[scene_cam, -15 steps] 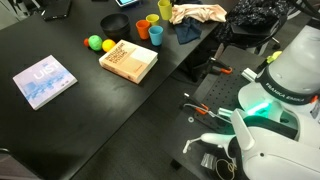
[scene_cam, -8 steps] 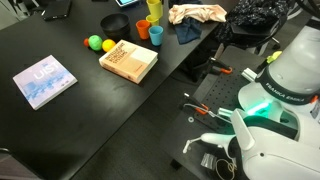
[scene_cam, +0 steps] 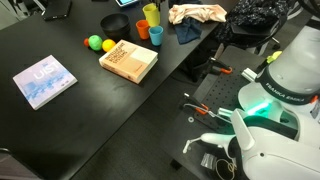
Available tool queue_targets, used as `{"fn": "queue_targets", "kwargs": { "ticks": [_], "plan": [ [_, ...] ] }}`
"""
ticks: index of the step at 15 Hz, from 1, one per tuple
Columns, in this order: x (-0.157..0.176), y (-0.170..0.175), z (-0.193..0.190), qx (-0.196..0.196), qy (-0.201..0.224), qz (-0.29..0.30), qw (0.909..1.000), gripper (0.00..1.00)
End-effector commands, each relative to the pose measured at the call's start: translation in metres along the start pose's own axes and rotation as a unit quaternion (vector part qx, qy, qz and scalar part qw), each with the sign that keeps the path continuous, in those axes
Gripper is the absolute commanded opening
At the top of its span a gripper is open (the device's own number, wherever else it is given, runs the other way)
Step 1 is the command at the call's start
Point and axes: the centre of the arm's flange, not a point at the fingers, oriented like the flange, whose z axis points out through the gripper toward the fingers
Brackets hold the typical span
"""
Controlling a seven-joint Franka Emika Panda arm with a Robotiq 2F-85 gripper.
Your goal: Stack up the cups on the table
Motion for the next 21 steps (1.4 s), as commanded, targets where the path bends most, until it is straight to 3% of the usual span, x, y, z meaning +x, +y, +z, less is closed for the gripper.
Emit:
{"fn": "queue_targets", "kwargs": {
  "ticks": [1,9,21],
  "plan": [
    [-0.013,0.001,0.001,-0.005,-0.017,-0.020,0.9996,0.04],
    [-0.015,-0.003,0.017,-0.028,0.013,-0.046,0.9985,0.04],
    [-0.014,-0.015,0.030,-0.023,0.026,-0.067,0.9971,0.04]
  ]
}}
